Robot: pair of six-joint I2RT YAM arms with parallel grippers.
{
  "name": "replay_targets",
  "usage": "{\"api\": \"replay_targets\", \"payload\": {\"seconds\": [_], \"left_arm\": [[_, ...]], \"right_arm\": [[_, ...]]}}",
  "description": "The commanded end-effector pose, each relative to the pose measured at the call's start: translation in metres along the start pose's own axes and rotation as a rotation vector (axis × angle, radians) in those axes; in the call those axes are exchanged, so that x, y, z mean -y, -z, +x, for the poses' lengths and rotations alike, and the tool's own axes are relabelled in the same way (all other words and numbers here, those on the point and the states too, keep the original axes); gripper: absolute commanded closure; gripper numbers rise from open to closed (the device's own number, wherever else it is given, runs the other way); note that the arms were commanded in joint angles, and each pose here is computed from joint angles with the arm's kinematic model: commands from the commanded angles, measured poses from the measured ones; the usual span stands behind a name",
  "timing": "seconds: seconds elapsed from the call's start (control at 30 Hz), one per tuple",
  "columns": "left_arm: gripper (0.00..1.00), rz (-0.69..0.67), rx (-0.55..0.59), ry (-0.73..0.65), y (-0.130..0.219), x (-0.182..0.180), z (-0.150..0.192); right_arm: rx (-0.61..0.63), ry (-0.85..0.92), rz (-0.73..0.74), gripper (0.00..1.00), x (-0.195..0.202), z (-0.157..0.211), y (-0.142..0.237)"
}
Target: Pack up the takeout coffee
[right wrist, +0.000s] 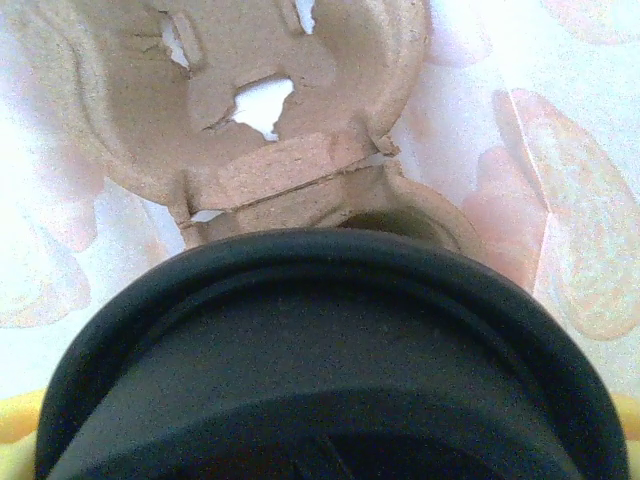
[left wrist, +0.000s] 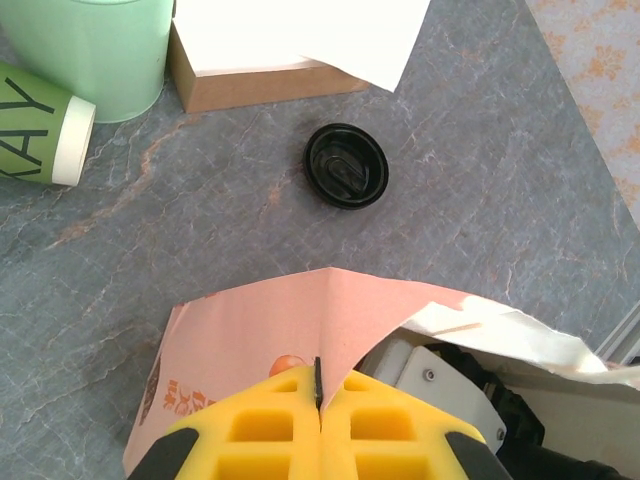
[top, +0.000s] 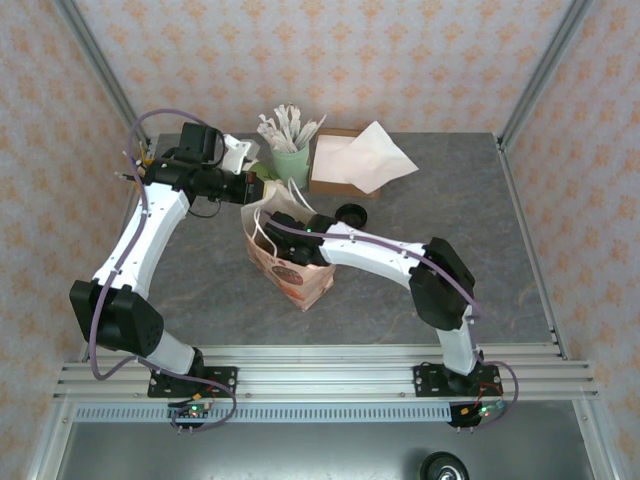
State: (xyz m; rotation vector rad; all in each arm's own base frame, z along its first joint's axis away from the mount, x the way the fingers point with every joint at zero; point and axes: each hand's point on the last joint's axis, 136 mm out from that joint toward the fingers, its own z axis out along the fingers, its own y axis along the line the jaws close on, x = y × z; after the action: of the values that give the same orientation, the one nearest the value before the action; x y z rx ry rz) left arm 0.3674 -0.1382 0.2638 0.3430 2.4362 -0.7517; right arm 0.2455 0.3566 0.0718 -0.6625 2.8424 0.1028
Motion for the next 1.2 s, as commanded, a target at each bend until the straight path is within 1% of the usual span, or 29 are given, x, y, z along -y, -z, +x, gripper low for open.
{"api": "replay_targets", "payload": {"seconds": [0.0, 0.1, 0.23, 0.53, 0.73, 0.93, 1.17], "left_arm": [[1.00, -0.006, 0.002, -0.017, 0.005, 0.002, 0.004], [1.00, -0.008, 0.001, -0.018, 0.005, 0.002, 0.005], [1.00, 0.001, -0.001, -0.010, 0.003, 0.002, 0.006], [1.00, 0.008, -0.004, -0.008, 0.002, 0.003, 0.011], [1.00, 0.008, 0.017, -0.011, 0.003, 0.003, 0.010], [1.00, 0.025, 0.016, -0.005, 0.004, 0.006, 0.008], [1.00, 0.027, 0.013, 0.002, 0.001, 0.005, 0.009]], "right_arm": [[-0.675, 0.017, 0.168, 0.47, 0.038, 0.188, -0.131], [-0.716, 0.017, 0.180, 0.47, 0.044, 0.202, -0.134], [-0.743, 0.030, 0.191, 0.47, 0.047, 0.207, -0.131], [-0.739, 0.039, 0.195, 0.47, 0.041, 0.195, -0.125], [-0.761, 0.063, 0.206, 0.47, 0.042, 0.192, -0.116], [-0.733, 0.052, 0.209, 0.47, 0.038, 0.181, -0.111], [-0.750, 0.035, 0.215, 0.47, 0.041, 0.191, -0.119]]}}
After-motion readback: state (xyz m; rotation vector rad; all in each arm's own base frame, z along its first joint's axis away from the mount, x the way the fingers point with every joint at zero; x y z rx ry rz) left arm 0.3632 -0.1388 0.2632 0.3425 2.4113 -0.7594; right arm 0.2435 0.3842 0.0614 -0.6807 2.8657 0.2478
